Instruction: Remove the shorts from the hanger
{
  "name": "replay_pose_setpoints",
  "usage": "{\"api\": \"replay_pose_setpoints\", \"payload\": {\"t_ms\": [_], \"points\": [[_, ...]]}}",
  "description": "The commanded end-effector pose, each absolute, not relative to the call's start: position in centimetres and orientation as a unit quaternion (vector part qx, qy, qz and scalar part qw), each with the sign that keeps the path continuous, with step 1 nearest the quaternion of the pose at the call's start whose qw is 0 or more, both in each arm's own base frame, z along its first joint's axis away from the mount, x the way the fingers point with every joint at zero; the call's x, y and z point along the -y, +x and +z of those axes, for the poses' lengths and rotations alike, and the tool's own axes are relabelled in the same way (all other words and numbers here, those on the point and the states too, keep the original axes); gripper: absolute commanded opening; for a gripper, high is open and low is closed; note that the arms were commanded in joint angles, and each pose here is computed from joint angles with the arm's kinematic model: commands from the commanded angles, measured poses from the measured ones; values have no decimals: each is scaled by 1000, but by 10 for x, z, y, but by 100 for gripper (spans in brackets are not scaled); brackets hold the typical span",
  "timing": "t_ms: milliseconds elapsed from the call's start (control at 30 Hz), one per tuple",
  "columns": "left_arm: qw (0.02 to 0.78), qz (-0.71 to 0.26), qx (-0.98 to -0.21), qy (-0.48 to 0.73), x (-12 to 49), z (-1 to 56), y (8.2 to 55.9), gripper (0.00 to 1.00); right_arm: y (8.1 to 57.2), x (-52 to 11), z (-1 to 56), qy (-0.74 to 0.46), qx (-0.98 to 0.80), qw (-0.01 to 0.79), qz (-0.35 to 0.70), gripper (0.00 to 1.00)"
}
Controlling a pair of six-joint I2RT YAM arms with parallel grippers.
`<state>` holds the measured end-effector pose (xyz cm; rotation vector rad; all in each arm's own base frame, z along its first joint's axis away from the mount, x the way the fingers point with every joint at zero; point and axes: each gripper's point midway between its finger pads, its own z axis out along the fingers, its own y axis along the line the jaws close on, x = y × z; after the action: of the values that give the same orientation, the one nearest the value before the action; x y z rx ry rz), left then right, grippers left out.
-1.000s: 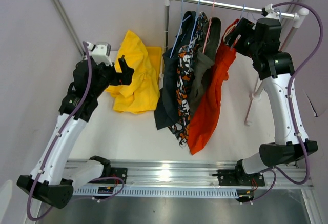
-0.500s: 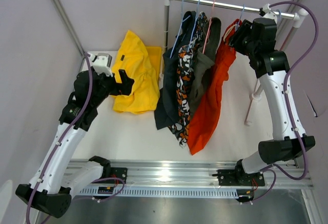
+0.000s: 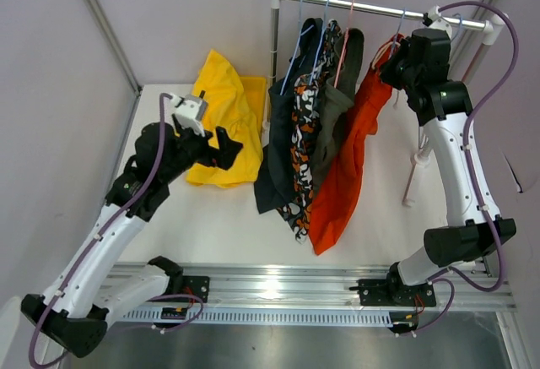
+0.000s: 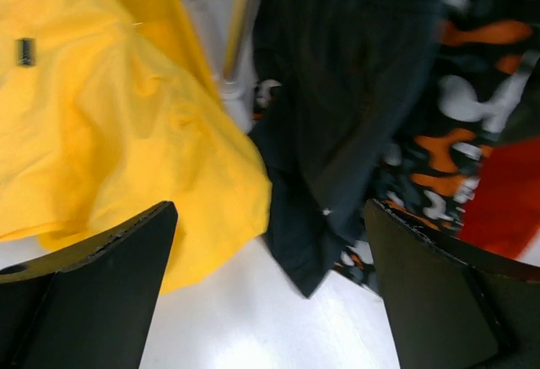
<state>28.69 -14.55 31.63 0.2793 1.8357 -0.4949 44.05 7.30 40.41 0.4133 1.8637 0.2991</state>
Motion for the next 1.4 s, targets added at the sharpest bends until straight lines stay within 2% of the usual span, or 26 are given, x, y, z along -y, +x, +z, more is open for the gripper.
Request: {"api": "replay_pose_setpoints", "payload": {"t_ms": [0, 267, 467, 767, 1133, 1233, 1267, 1300, 1333, 1367], "points": [[612, -290, -707, 203, 199, 371, 258, 99, 430, -75, 451, 171, -761, 609, 141, 0], [581, -443, -600, 326, 313, 403, 185, 99, 380, -90, 512, 160, -723, 650, 170, 0], [574, -477, -558, 362, 372, 414, 173, 99, 343, -92, 518, 166, -717, 649, 190, 0], [557, -476, -558, 388, 440, 398, 173, 99, 321, -96, 506, 168, -725, 632, 218, 0], [538, -482, -565, 398, 485, 381, 172, 98, 305, -94, 510, 169, -719, 633, 231, 0], [538, -472, -576, 395, 488, 373, 174, 64, 303, -92, 512, 169, -718, 635, 228, 0], [538, -469, -579, 395, 487, 372, 175, 44, 304, -91, 513, 170, -717, 637, 227, 0], [539, -465, -582, 394, 486, 371, 174, 33, 304, -91, 514, 169, -717, 637, 226, 0], [539, -452, -593, 391, 484, 366, 176, 12, 303, -90, 515, 169, -716, 639, 226, 0], [541, -446, -598, 390, 482, 365, 176, 1, 305, -90, 514, 168, -717, 639, 221, 0]]}}
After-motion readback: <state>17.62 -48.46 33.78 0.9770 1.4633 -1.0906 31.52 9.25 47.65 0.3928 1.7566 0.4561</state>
